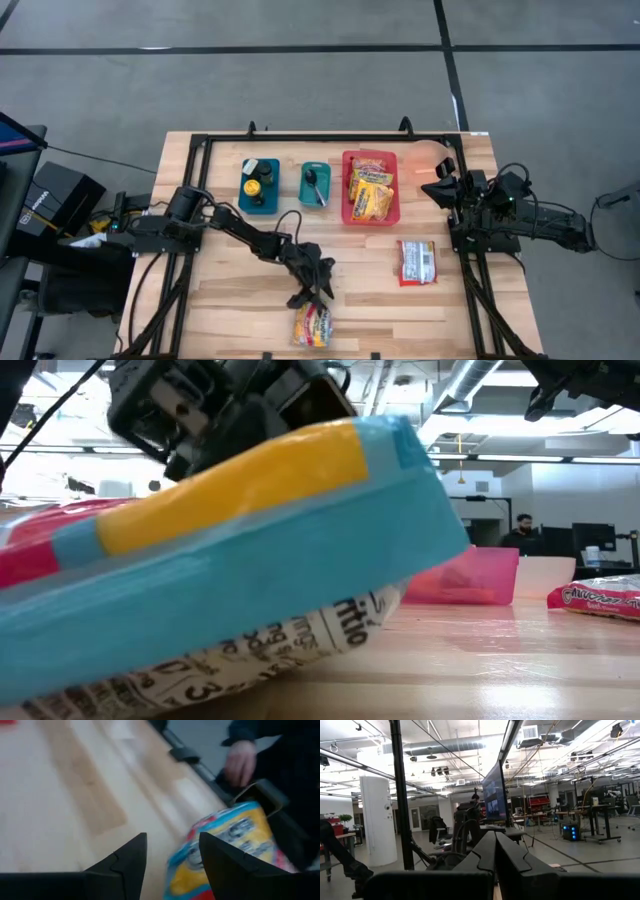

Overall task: Pick & Place Food Item
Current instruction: Put the light blue noodle pack into the red bin

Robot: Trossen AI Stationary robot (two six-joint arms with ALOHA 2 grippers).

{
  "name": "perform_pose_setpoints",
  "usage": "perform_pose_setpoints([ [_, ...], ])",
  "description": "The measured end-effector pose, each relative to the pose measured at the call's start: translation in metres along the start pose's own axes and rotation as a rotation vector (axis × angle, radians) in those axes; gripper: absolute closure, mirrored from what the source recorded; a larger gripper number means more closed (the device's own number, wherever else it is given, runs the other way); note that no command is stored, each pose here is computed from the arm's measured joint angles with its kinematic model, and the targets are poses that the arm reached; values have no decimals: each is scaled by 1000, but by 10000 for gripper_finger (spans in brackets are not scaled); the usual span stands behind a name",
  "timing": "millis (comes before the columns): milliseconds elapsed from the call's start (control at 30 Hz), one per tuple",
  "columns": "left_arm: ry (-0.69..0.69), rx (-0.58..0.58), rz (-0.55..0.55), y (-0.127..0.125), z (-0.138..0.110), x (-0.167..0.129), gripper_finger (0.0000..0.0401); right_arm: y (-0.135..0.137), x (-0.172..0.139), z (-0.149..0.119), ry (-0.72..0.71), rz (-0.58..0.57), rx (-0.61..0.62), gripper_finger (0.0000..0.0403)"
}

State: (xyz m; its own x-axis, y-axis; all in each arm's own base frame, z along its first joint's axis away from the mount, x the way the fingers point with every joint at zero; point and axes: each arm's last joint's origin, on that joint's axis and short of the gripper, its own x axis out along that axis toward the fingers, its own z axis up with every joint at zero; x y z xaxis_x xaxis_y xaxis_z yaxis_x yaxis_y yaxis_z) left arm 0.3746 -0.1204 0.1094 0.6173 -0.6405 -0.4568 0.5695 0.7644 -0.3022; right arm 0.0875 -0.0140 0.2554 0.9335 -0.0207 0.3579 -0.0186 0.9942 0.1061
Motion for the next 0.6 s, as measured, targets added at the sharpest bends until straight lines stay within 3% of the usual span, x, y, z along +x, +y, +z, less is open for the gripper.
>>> perform_pose_setpoints([
  [233,40,-35,-89,-4,3,2,235,0,0,0,0,0,0,401],
  [433,57,-23,7,5,1,-1,250,0,0,0,0,0,0,401],
  [600,21,2,19,10,5,-3,250,0,0,0,0,0,0,401],
])
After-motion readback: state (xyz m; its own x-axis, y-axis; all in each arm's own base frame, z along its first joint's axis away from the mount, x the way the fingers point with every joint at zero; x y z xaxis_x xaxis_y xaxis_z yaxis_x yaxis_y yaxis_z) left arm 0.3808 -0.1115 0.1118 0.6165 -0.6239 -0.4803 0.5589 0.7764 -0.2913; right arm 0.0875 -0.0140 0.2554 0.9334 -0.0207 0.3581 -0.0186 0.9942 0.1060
